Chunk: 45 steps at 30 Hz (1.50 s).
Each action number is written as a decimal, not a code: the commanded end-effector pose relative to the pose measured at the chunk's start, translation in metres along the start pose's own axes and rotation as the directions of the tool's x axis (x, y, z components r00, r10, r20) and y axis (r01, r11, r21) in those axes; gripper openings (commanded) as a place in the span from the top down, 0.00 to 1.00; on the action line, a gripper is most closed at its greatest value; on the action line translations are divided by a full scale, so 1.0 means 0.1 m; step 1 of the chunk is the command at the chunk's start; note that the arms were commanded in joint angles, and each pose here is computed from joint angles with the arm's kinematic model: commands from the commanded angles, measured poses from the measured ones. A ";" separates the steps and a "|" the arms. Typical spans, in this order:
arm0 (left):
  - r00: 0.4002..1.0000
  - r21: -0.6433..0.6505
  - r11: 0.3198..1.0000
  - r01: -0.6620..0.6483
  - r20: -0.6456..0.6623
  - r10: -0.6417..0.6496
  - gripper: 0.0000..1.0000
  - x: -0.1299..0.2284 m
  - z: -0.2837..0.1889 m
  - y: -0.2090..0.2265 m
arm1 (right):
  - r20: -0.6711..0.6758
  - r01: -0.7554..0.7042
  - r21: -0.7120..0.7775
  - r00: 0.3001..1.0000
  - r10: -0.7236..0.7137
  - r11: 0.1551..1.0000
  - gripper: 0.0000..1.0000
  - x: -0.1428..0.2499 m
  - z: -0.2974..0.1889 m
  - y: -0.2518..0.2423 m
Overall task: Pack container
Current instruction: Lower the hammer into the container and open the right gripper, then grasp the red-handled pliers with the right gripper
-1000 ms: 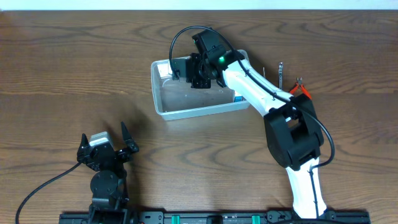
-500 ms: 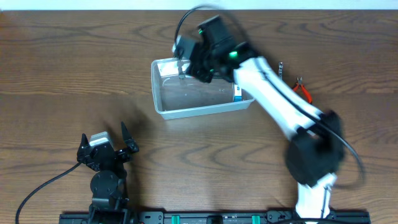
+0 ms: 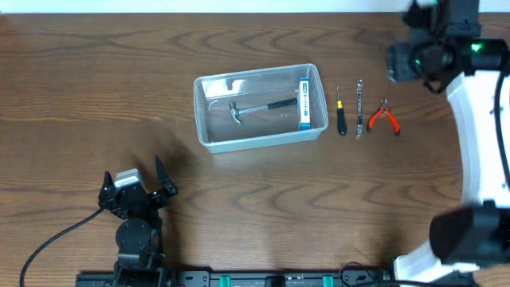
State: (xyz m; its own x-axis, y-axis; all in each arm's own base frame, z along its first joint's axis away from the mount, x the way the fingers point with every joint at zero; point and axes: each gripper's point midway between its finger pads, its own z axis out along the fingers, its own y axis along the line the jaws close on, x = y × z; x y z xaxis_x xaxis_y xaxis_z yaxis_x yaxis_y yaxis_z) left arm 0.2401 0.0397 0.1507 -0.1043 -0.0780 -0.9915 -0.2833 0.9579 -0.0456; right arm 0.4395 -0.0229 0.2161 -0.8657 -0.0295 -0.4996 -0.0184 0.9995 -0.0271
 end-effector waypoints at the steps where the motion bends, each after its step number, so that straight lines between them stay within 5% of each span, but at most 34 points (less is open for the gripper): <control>1: 0.999 -0.022 1.000 -0.019 -0.042 0.018 0.02 0.16 0.01 0.04 | -0.178 -0.199 0.047 0.963 0.204 0.979 0.33 0.47 0.54 -0.32; 7: 0.999 -0.023 1.000 -0.019 -0.042 0.018 0.02 0.16 0.01 0.04 | -0.370 -0.168 -0.016 0.917 0.151 0.986 0.36 0.96 1.20 -0.34; 14: 0.999 -0.022 1.000 -0.019 -0.042 0.018 0.02 0.16 0.01 0.04 | -0.421 -0.135 -0.033 0.901 0.109 0.990 0.48 1.14 1.66 -0.34; 38: 0.999 -0.023 1.000 -0.019 -0.042 0.018 0.02 0.16 0.01 0.04 | -0.469 -0.130 -0.013 0.876 0.109 0.991 0.67 1.38 1.89 -0.34; 45: 0.999 -0.023 1.000 -0.019 -0.042 0.018 0.02 0.16 0.01 0.04 | -0.476 -0.131 -0.013 0.873 0.109 0.991 0.91 1.39 1.88 -0.34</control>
State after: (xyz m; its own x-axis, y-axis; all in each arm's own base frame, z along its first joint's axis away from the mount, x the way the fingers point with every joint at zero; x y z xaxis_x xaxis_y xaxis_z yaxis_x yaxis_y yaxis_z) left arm 0.2401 0.0398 0.1506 -0.1046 -0.0780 -0.9915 -0.2837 0.9578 -0.0454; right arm 0.4221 -0.0680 -0.0025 -0.9929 0.0964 -0.0693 0.0934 0.9946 0.0456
